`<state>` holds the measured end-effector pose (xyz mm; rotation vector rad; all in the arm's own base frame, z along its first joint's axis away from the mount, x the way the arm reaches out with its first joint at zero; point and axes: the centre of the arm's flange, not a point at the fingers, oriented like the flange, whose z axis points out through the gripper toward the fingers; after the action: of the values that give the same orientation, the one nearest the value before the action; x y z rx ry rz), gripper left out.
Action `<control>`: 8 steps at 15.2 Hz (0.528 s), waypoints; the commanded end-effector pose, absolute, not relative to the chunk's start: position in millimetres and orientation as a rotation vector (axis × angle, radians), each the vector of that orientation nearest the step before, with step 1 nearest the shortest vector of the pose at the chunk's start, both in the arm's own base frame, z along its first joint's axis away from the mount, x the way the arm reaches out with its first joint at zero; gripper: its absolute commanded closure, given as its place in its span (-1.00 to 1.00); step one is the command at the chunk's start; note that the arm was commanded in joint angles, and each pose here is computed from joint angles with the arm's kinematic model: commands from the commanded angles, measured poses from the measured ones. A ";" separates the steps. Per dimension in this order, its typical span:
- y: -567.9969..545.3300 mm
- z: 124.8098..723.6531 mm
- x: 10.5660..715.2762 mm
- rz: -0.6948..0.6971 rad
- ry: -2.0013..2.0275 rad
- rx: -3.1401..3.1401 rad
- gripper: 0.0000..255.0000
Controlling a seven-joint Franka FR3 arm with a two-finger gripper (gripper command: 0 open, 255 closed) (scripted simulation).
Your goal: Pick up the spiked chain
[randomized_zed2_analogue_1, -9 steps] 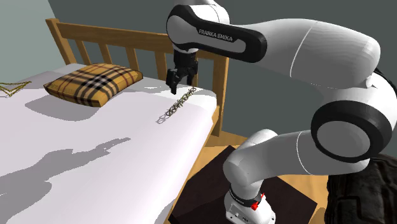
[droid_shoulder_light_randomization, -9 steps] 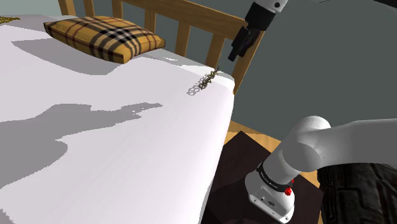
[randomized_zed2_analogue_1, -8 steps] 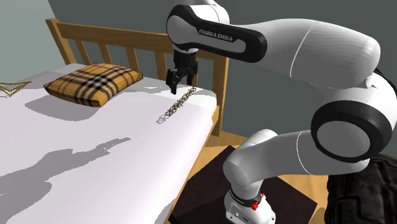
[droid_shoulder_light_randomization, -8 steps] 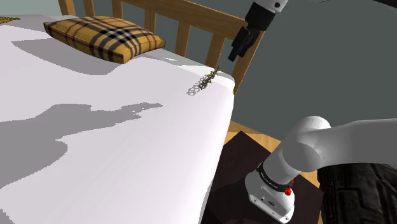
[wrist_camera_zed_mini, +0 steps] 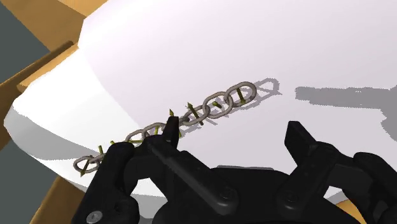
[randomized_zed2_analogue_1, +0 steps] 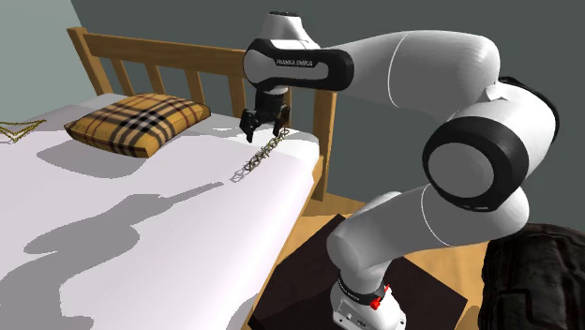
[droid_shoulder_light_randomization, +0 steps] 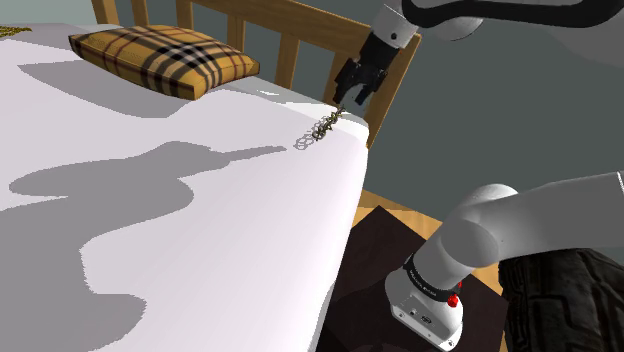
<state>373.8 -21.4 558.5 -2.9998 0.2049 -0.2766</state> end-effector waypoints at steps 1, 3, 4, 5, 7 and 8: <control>-31.5 541.4 387.8 -0.292 0.331 -2.963 -1.00; -44.0 522.5 401.4 -0.303 0.450 -2.922 -1.00; -50.4 513.0 407.9 -0.308 0.508 -2.900 -1.00; -57.0 503.3 414.1 -0.313 0.566 -2.877 -1.00; -70.3 483.8 425.9 -0.322 0.680 -2.828 -1.00; -71.9 481.5 427.2 -0.323 0.693 -2.822 -1.00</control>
<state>421.1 -67.8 487.1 -2.8388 0.6542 -0.3167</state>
